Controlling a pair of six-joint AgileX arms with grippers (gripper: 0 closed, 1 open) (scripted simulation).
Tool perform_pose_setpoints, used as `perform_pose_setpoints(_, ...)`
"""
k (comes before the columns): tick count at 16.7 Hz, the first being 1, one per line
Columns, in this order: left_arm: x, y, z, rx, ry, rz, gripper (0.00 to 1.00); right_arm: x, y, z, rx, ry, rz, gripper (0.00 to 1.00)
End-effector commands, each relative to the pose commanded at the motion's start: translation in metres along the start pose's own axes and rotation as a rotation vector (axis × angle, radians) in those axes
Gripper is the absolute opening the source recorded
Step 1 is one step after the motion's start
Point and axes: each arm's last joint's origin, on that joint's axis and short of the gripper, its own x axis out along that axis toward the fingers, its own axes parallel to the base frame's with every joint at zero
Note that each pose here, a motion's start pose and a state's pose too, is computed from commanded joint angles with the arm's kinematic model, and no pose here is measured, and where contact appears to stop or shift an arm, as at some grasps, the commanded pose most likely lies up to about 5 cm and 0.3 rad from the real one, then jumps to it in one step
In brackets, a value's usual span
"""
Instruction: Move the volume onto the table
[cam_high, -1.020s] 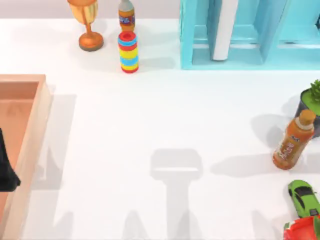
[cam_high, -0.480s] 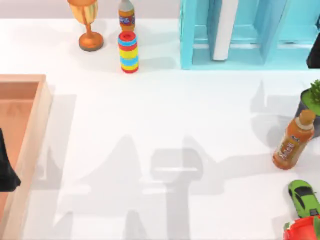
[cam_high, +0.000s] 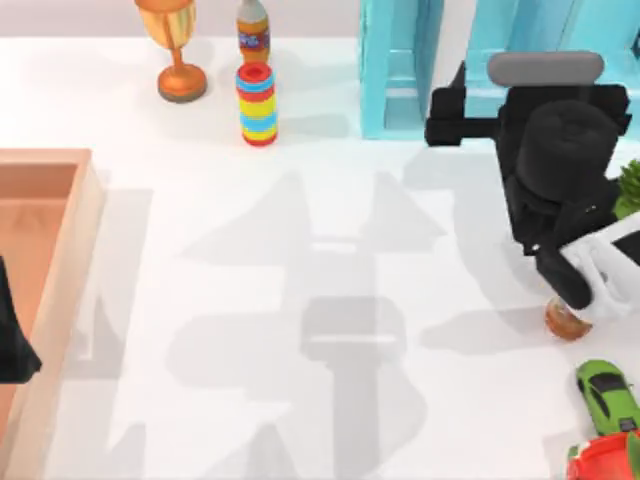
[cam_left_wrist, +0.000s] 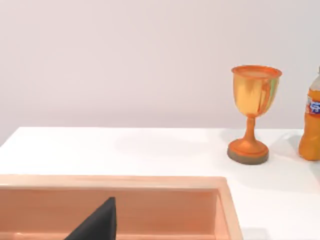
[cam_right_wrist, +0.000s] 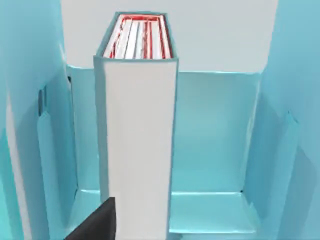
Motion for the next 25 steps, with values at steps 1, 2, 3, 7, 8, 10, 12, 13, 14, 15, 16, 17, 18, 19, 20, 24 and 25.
perform_pose_setpoints(1, 0.000, 0.000, 0.000, 0.000, 0.000, 0.000, 1.00, 0.006, 0.011, -0.015, 0.003, -0.002, -0.002, 1.00)
perform_pose_setpoints(2, 0.000, 0.000, 0.000, 0.000, 0.000, 0.000, 1.00, 0.011, 0.020, -0.029, 0.008, -0.007, -0.003, 1.00)
perform_pose_setpoints(3, 0.000, 0.000, 0.000, 0.000, 0.000, 0.000, 1.00, 0.014, 0.027, -0.041, 0.015, -0.013, -0.005, 1.00)
perform_pose_setpoints(7, 0.000, 0.000, 0.000, 0.000, 0.000, 0.000, 1.00, 0.020, 0.043, -0.065, 0.038, -0.038, -0.009, 1.00)
perform_pose_setpoints(8, 0.000, 0.000, 0.000, 0.000, 0.000, 0.000, 1.00, 0.020, 0.044, -0.066, 0.040, -0.039, -0.009, 1.00)
perform_pose_setpoints(10, 0.000, 0.000, 0.000, 0.000, 0.000, 0.000, 1.00, 0.020, 0.044, -0.066, 0.040, -0.039, -0.009, 1.00)
perform_pose_setpoints(12, 0.000, 0.000, 0.000, 0.000, 0.000, 0.000, 1.00, 0.021, 0.042, -0.067, 0.037, -0.035, -0.013, 1.00)
perform_pose_setpoints(13, 0.000, 0.000, 0.000, 0.000, 0.000, 0.000, 1.00, 0.021, 0.042, -0.067, 0.037, -0.036, -0.012, 1.00)
perform_pose_setpoints(14, 0.000, 0.000, 0.000, 0.000, 0.000, 0.000, 1.00, 0.023, 0.043, -0.066, 0.038, -0.037, -0.011, 1.00)
perform_pose_setpoints(15, 0.000, 0.000, 0.000, 0.000, 0.000, 0.000, 1.00, 0.027, 0.045, -0.066, 0.039, -0.038, -0.010, 1.00)
perform_pose_setpoints(16, 0.000, 0.000, 0.000, 0.000, 0.000, 0.000, 1.00, 0.033, 0.047, -0.065, 0.040, -0.039, -0.009, 1.00)
perform_pose_setpoints(17, 0.000, 0.000, 0.000, 0.000, 0.000, 0.000, 1.00, 0.040, 0.049, -0.065, 0.040, -0.040, -0.009, 1.00)
perform_pose_setpoints(18, 0.000, 0.000, 0.000, 0.000, 0.000, 0.000, 1.00, 0.047, 0.051, -0.065, 0.040, -0.040, -0.008, 1.00)
perform_pose_setpoints(19, 0.000, 0.000, 0.000, 0.000, 0.000, 0.000, 1.00, 0.056, 0.053, -0.064, 0.040, -0.040, -0.008, 1.00)
perform_pose_setpoints(20, 0.000, 0.000, 0.000, 0.000, 0.000, 0.000, 1.00, 0.065, 0.053, -0.064, 0.040, -0.040, -0.008, 1.00)
perform_pose_setpoints(24, 0.000, 0.000, 0.000, 0.000, 0.000, 0.000, 1.00, 0.102, 0.049, -0.063, 0.040, -0.039, -0.009, 1.00)
perform_pose_setpoints(25, 0.000, 0.000, 0.000, 0.000, 0.000, 0.000, 1.00, 0.109, 0.047, -0.063, 0.040, -0.040, -0.009, 1.00)
